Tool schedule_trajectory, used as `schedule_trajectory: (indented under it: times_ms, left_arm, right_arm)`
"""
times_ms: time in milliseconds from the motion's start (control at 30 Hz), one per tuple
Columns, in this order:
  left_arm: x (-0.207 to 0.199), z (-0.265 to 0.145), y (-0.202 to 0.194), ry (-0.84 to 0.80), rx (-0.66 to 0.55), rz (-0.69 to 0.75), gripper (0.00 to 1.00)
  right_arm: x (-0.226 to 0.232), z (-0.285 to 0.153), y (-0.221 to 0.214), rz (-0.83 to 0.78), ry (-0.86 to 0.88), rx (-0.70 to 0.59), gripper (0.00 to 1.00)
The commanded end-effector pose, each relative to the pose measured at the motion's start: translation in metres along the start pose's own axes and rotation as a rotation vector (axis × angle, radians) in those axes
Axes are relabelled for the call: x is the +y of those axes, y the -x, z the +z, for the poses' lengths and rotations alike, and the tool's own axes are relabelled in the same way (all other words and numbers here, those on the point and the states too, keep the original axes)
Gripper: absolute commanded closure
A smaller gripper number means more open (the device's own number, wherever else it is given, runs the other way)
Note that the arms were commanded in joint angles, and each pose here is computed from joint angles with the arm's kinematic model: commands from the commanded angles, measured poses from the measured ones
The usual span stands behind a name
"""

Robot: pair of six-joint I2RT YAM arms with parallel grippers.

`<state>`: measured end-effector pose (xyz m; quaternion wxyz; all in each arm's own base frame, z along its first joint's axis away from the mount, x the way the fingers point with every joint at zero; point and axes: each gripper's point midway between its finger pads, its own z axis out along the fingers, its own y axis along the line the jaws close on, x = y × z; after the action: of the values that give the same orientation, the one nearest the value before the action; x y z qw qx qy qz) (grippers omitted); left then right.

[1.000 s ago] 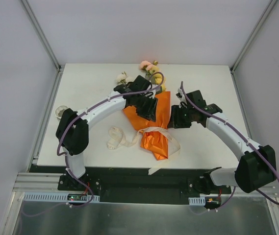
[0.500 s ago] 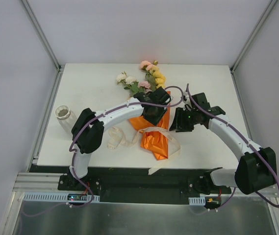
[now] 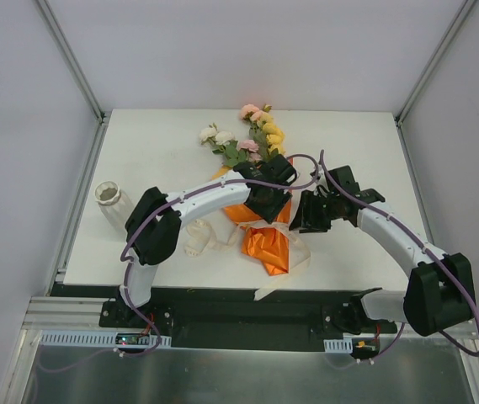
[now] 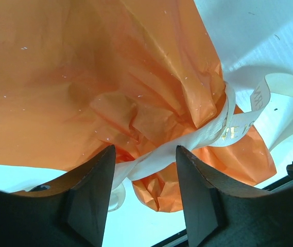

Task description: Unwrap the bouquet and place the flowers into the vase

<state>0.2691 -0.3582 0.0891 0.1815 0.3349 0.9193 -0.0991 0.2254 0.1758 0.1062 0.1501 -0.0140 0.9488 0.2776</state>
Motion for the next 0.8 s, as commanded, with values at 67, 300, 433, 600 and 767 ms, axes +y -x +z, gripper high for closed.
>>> schedule_trajectory:
  times_ms: [67,300,433,600,767]
  left_arm:
    - [-0.012,-0.026,0.015,-0.036,-0.047,-0.012,0.49]
    - [-0.021,-0.023,0.011,-0.046,-0.034,0.017,0.48]
    - [-0.017,-0.016,0.008,-0.017,-0.021,0.045,0.53]
    - [-0.011,-0.01,0.011,0.016,-0.016,0.089,0.59]
    - [-0.018,-0.005,0.009,-0.008,-0.002,0.096,0.59]
  right_arm:
    - [0.007,-0.002,-0.001,0.009,0.047,-0.02,0.56]
    - [0.01,0.001,0.004,0.027,0.057,-0.021,0.57]
    - [0.014,0.001,0.007,0.041,0.066,-0.023,0.58]
    - [0.015,0.002,0.006,0.054,0.074,-0.011,0.6]
    - [0.017,0.004,0.01,0.073,0.076,-0.013,0.6]
